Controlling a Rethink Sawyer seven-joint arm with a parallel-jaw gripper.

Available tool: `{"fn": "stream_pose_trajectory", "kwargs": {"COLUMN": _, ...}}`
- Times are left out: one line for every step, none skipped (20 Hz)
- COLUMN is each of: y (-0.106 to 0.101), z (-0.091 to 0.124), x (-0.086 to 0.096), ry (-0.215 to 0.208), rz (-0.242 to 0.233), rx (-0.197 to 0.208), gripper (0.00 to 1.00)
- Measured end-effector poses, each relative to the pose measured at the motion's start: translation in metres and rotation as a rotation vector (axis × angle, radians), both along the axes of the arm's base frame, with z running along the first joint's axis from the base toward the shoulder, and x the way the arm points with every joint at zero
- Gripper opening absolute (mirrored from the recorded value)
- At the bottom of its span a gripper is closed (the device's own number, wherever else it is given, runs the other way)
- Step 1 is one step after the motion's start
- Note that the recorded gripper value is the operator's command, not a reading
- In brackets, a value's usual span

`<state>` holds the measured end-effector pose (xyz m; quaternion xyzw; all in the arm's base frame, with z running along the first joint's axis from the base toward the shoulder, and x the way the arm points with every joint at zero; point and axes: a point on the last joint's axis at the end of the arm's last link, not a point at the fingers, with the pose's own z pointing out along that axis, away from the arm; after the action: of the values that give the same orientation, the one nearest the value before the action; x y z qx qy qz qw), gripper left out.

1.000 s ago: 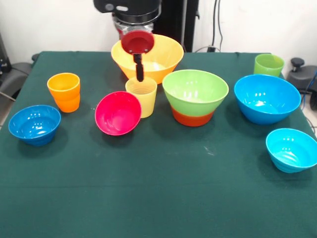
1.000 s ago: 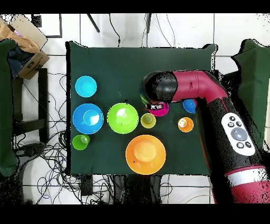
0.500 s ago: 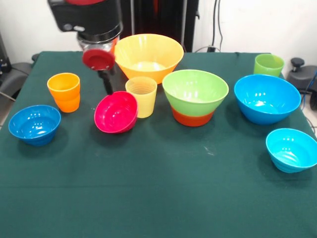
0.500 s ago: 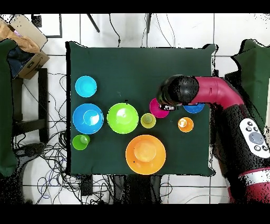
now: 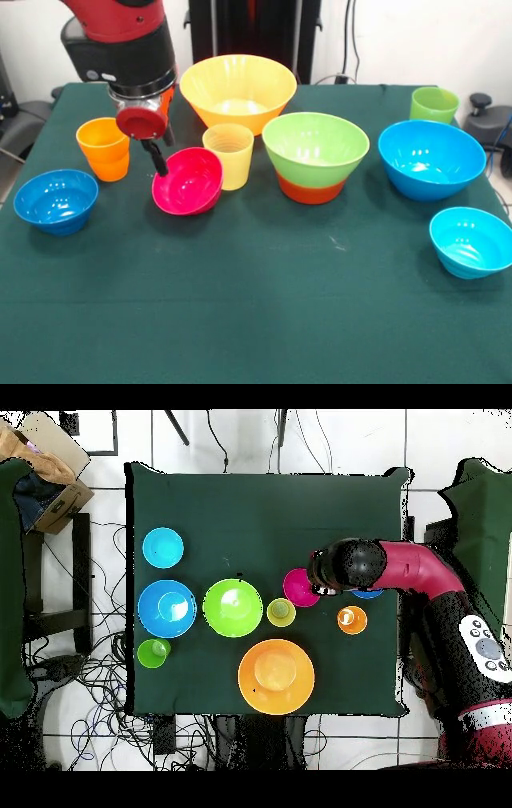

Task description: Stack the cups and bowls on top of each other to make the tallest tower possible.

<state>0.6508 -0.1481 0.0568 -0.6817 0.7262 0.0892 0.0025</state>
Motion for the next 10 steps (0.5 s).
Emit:
{"fn": "stream_pose_trajectory", "kwargs": {"y": 0.002, "z": -0.002, "x": 0.000, "ry": 0.000, "rz": 0.002, "rx": 0.002, "gripper": 1.00}}
{"fn": "stream_pose_trajectory", "kwargs": {"y": 0.003, "z": -0.004, "x": 0.000, "ry": -0.001, "rz": 0.004, "rx": 0.004, "gripper": 1.00}}
{"fn": "stream_pose_trajectory", "kwargs": {"y": 0.006, "z": -0.005, "x": 0.000, "ry": 0.000, "rz": 0.007, "rx": 0.006, "gripper": 1.00}}
{"fn": "stream_pose_trajectory", "kwargs": {"y": 0.008, "z": -0.006, "x": -0.001, "ry": 0.001, "rz": 0.009, "rx": 0.007, "gripper": 1.00}}
{"fn": "stream_pose_trajectory", "kwargs": {"y": 0.010, "z": -0.007, "x": -0.001, "ry": 0.003, "rz": 0.013, "rx": 0.008, "gripper": 1.00}}
{"fn": "stream_pose_trajectory", "kwargs": {"y": 0.012, "z": -0.008, "x": -0.001, "ry": 0.003, "rz": 0.017, "rx": 0.008, "gripper": 1.00}}
{"fn": "stream_pose_trajectory", "kwargs": {"y": 0.014, "z": -0.008, "x": -0.001, "ry": 0.003, "rz": 0.020, "rx": 0.008, "gripper": 1.00}}
{"fn": "stream_pose_trajectory", "kwargs": {"y": 0.018, "z": -0.008, "x": 0.000, "ry": 0.003, "rz": 0.027, "rx": 0.006, "gripper": 1.00}}
{"fn": "stream_pose_trajectory", "kwargs": {"y": 0.020, "z": -0.008, "x": 0.000, "ry": 0.004, "rz": 0.031, "rx": 0.006, "gripper": 1.00}}
{"fn": "stream_pose_trajectory", "kwargs": {"y": 0.021, "z": -0.008, "x": 0.001, "ry": 0.003, "rz": 0.033, "rx": 0.005, "gripper": 1.00}}
